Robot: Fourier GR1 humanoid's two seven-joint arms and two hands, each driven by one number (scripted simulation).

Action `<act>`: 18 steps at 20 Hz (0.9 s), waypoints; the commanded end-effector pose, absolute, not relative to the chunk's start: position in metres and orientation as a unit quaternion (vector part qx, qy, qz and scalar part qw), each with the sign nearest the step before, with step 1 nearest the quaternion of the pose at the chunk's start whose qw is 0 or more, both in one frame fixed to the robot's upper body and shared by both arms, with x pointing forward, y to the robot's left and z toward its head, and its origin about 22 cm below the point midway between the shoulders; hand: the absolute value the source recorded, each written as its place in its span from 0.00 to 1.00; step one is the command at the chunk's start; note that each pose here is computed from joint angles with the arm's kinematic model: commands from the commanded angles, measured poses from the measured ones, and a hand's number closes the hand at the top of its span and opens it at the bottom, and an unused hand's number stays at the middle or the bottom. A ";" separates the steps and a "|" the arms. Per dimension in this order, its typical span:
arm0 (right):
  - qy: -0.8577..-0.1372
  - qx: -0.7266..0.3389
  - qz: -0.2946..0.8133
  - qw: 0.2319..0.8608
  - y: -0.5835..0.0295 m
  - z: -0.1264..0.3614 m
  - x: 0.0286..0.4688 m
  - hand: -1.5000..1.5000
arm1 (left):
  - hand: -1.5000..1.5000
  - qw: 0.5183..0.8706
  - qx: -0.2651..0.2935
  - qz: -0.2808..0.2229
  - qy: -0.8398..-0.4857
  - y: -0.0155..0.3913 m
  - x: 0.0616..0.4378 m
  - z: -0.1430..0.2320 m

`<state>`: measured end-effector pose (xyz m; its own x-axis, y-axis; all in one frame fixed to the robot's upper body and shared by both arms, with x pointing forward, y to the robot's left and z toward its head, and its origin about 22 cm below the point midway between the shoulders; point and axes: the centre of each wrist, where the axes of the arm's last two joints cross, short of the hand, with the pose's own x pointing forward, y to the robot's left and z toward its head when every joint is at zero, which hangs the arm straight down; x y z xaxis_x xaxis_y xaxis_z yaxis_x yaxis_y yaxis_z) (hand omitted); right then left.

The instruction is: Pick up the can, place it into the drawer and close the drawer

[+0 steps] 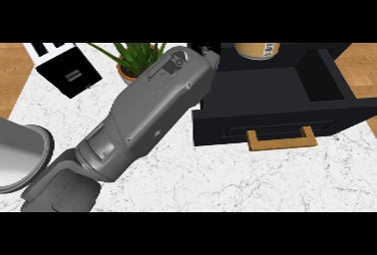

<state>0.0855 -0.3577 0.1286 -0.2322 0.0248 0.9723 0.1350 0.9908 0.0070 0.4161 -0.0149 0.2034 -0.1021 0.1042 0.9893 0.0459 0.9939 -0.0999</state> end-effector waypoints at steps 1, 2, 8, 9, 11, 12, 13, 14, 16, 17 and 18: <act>-0.784 -0.045 -0.055 0.617 -0.352 0.132 0.075 0.00 | 1.00 0.678 -0.037 0.020 -0.734 -0.018 0.413 0.190; -0.786 -0.058 -0.047 0.614 -0.364 0.131 0.086 0.00 | 1.00 0.682 -0.034 0.018 -0.730 -0.018 0.421 0.206; -0.788 -0.047 -0.050 0.612 -0.367 0.128 0.100 0.00 | 0.00 0.673 -0.004 0.010 -0.739 -0.021 0.416 0.188; -0.786 -0.042 -0.045 0.615 -0.358 0.133 0.096 0.00 | 0.00 0.686 0.006 0.012 -0.728 -0.016 0.417 0.174; -0.786 -0.055 -0.039 0.615 -0.352 0.133 0.098 0.00 | 0.00 0.681 0.017 0.020 -0.732 -0.015 0.419 0.172; -0.787 -0.049 -0.040 0.614 -0.353 0.135 0.090 0.00 | 0.00 0.683 0.015 0.021 -0.730 -0.015 0.424 0.183; -0.788 -0.041 -0.035 0.613 -0.358 0.130 0.099 0.00 | 0.00 0.684 0.014 0.024 -0.729 -0.012 0.420 0.166; -0.784 -0.047 -0.042 0.617 -0.375 0.130 0.096 0.00 | 0.00 0.691 0.021 0.027 -0.722 -0.013 0.419 0.168; -0.784 -0.042 -0.039 0.617 -0.360 0.127 0.098 0.00 | 0.00 0.686 0.020 0.030 -0.727 -0.013 0.423 0.174; -0.787 -0.047 -0.038 0.614 -0.360 0.139 0.100 0.00 | 0.00 0.687 0.027 0.030 -0.726 -0.007 0.422 0.158; -0.786 -0.053 -0.040 0.615 -0.365 0.136 0.091 0.00 | 0.00 0.682 0.030 0.031 -0.730 -0.015 0.426 0.184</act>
<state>0.0955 -0.3623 0.1325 -0.2377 0.0271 0.9710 0.1242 0.9922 0.0027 0.4221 -0.0125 0.1731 -0.0633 0.0073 0.9980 -0.0627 0.9980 -0.0113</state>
